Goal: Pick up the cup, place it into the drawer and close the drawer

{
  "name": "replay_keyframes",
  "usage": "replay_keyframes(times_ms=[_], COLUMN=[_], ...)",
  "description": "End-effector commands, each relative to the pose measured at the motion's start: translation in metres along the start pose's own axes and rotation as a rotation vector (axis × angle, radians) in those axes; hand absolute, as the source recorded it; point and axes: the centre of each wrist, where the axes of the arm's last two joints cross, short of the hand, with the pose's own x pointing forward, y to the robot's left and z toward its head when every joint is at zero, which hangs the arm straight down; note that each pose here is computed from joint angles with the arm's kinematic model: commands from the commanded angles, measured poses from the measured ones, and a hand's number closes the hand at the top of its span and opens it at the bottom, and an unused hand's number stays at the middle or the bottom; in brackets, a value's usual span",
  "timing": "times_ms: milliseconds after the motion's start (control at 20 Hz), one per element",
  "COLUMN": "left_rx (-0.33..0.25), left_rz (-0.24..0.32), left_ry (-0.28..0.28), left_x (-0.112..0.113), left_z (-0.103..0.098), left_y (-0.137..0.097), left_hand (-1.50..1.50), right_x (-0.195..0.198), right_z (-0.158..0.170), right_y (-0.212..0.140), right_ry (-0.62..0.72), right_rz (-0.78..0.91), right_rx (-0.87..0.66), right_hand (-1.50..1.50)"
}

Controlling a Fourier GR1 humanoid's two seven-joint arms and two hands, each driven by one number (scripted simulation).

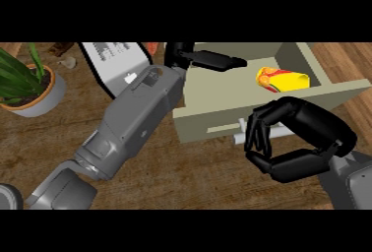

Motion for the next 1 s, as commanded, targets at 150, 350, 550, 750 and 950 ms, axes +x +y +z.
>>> replay_keyframes(times_ms=[150, 350, 550, 750, 950], left_rx=[0.071, 0.081, 0.092, 0.071, 0.077], left_rz=[0.017, 0.086, 0.112, 0.144, 0.138], left_ry=[-0.017, -0.009, -0.034, -0.037, -0.047], left_x=[-0.003, -0.010, -0.028, -0.036, -0.028], left_z=[-0.001, 0.007, 0.021, 0.031, 0.029], left_y=[0.003, 0.006, 0.016, 0.028, 0.072], left_hand=[-1.50, -1.50, -1.50, -1.50, -1.50], right_x=[-0.006, -0.032, -0.084, -0.127, -0.163], right_z=[0.023, 0.009, 0.014, 0.009, -0.004], right_y=[0.001, 0.024, 0.045, 0.042, 0.043], right_ry=[0.244, 0.328, 0.442, 0.536, 0.611], right_rz=[0.264, 0.377, 0.394, 0.397, 0.436], right_rx=[0.065, 0.013, 0.017, 0.087, 0.088], right_hand=[-1.50, -1.50, -1.50, -1.50, 1.50])
